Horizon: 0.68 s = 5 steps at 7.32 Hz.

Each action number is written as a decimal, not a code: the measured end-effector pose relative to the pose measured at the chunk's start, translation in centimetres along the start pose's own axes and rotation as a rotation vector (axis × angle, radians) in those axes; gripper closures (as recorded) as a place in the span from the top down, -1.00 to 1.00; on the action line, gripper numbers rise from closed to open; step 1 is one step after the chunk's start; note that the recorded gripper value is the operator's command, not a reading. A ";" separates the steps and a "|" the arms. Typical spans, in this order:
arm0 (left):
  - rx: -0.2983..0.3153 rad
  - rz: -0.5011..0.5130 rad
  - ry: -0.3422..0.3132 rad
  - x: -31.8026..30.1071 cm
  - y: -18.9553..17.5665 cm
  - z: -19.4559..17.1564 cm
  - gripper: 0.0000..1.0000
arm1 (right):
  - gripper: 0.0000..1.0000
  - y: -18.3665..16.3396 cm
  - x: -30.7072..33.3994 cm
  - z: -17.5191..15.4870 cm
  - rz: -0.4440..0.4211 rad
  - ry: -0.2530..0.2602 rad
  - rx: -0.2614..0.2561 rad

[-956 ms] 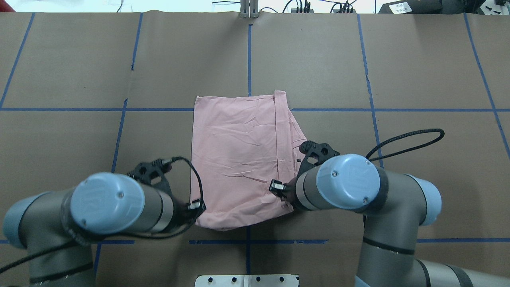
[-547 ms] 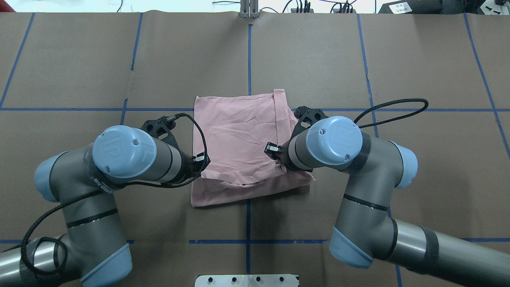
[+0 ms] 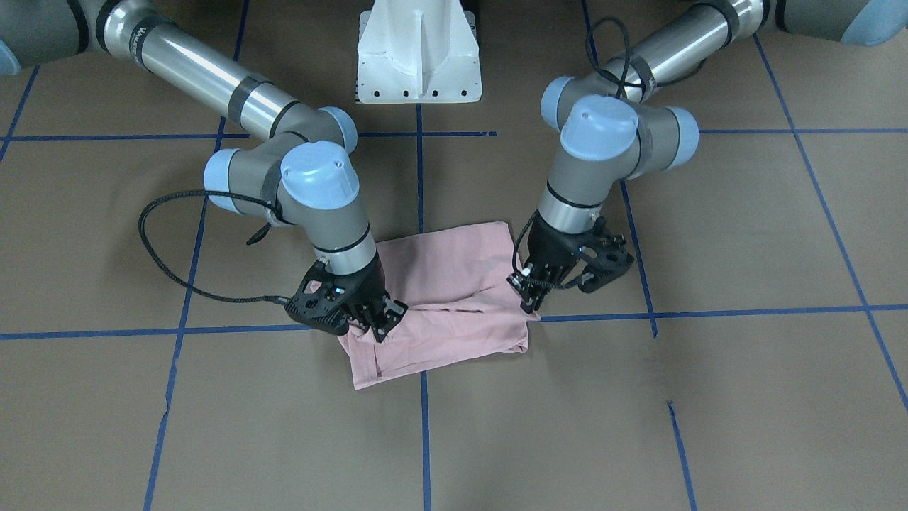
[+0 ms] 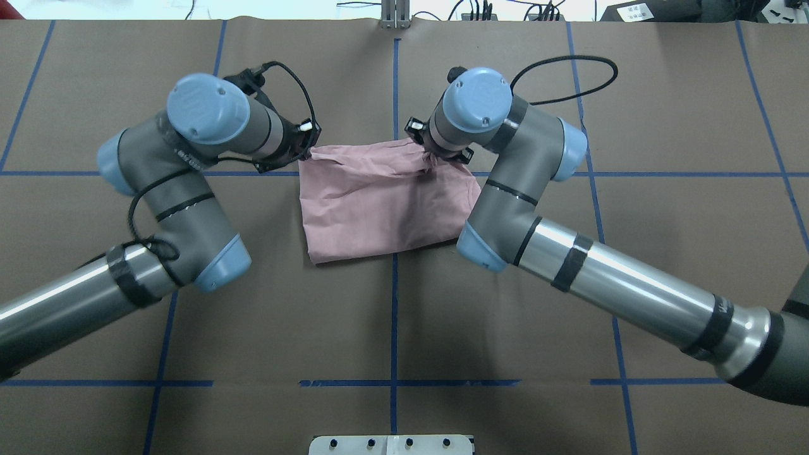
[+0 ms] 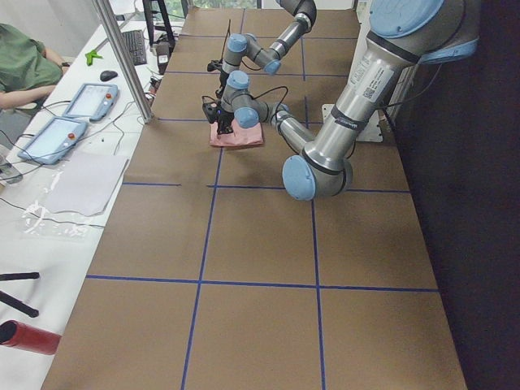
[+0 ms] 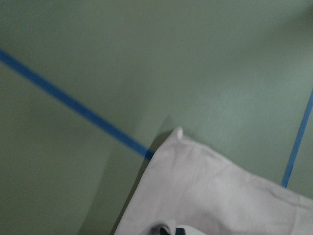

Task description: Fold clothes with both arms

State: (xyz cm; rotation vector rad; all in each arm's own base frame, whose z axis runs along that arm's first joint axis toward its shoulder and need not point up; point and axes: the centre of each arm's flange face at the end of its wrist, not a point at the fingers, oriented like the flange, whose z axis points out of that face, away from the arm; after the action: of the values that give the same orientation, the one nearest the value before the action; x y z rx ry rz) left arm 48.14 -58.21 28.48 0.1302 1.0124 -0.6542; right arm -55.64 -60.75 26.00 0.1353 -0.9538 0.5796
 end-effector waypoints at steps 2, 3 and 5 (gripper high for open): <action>0.036 0.057 0.013 -0.3 -3.7 1.6 1.00 | 1.00 -5.1 0.8 1.1 -0.041 0.002 0.041; 0.044 0.068 0.017 -0.3 -4.6 1.4 1.00 | 1.00 -7.1 1.2 0.9 -0.043 0.005 0.049; 0.032 0.128 0.020 -0.8 -7.8 -0.1 1.00 | 1.00 -12.4 2.5 -1.2 -0.080 0.013 0.020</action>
State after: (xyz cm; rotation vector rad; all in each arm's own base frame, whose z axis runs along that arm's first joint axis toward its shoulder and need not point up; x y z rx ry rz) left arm 43.39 -64.13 30.58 0.2283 1.0039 -0.5533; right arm -47.18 -69.78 29.10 0.1863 -0.9265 0.5160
